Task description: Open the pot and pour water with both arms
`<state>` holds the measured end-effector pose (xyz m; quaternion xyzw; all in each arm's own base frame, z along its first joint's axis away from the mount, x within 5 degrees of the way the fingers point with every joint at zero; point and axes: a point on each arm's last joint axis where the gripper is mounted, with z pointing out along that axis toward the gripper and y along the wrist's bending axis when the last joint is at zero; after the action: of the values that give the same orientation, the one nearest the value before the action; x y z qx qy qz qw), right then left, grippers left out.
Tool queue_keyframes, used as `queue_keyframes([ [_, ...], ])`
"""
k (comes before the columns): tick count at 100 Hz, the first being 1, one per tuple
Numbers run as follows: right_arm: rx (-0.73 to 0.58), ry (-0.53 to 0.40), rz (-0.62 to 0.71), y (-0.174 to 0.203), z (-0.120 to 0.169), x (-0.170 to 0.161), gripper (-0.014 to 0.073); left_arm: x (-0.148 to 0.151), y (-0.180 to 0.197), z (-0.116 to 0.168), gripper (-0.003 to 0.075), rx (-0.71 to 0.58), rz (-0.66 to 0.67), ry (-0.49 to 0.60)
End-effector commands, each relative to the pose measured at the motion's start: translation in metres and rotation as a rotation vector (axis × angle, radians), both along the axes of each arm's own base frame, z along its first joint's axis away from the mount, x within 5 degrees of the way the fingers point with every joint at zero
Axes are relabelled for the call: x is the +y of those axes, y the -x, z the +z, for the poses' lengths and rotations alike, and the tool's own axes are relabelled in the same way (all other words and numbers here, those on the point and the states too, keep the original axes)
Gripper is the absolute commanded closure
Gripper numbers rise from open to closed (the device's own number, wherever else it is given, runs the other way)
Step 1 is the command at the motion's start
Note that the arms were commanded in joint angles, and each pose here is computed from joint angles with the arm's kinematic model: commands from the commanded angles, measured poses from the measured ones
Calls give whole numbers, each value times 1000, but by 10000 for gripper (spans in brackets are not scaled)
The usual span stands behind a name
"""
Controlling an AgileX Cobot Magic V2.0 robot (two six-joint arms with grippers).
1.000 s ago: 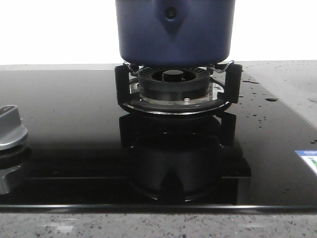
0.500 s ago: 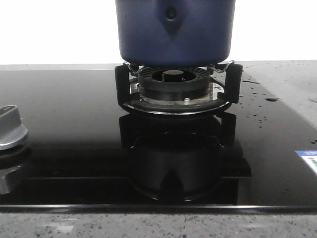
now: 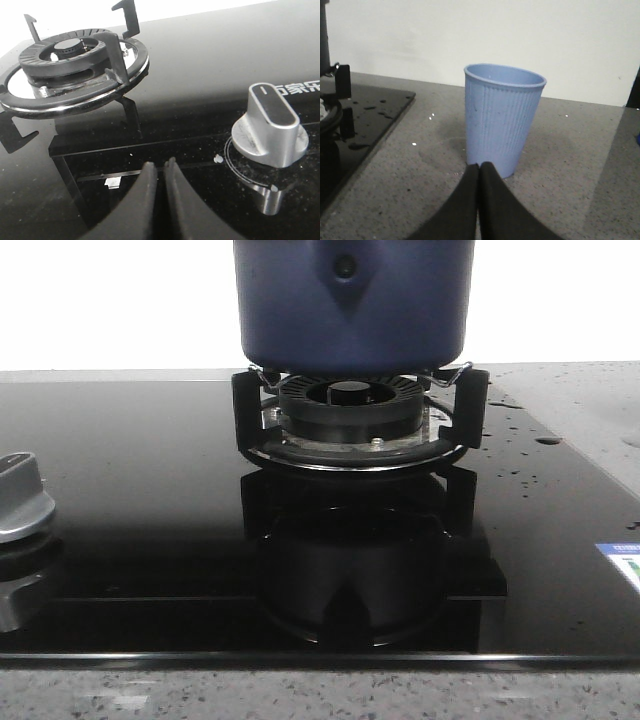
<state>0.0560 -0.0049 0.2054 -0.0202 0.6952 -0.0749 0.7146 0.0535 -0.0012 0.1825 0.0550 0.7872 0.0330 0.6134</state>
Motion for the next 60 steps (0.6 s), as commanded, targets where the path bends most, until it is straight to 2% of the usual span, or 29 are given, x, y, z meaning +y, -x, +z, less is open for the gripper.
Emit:
queue_keyframes([
  [1,-119,-62,40,1,2,3,666,0,0,-10,741,-24,5,10],
  [10,-156,-278,52,1,5,2,666,0,0,-10,741,-24,5,10],
  [13,-145,-306,49,1,3,2,666,0,0,-10,741,-24,5,10],
  [27,-95,-326,39,1,-1,2,666,0,0,-10,741,-26,5,3],
  [35,-110,-339,43,1,0,2,666,2,0,-11,741,-21,10,-74],
  [40,-131,-391,48,1,1,1,666,3,0,-10,740,-31,11,-94],
  [46,-155,-462,54,1,3,1,666,3,-1,-7,740,-58,10,-94],
  [60,-156,-471,54,1,3,1,666,2,-2,3,741,-176,7,-93],
])
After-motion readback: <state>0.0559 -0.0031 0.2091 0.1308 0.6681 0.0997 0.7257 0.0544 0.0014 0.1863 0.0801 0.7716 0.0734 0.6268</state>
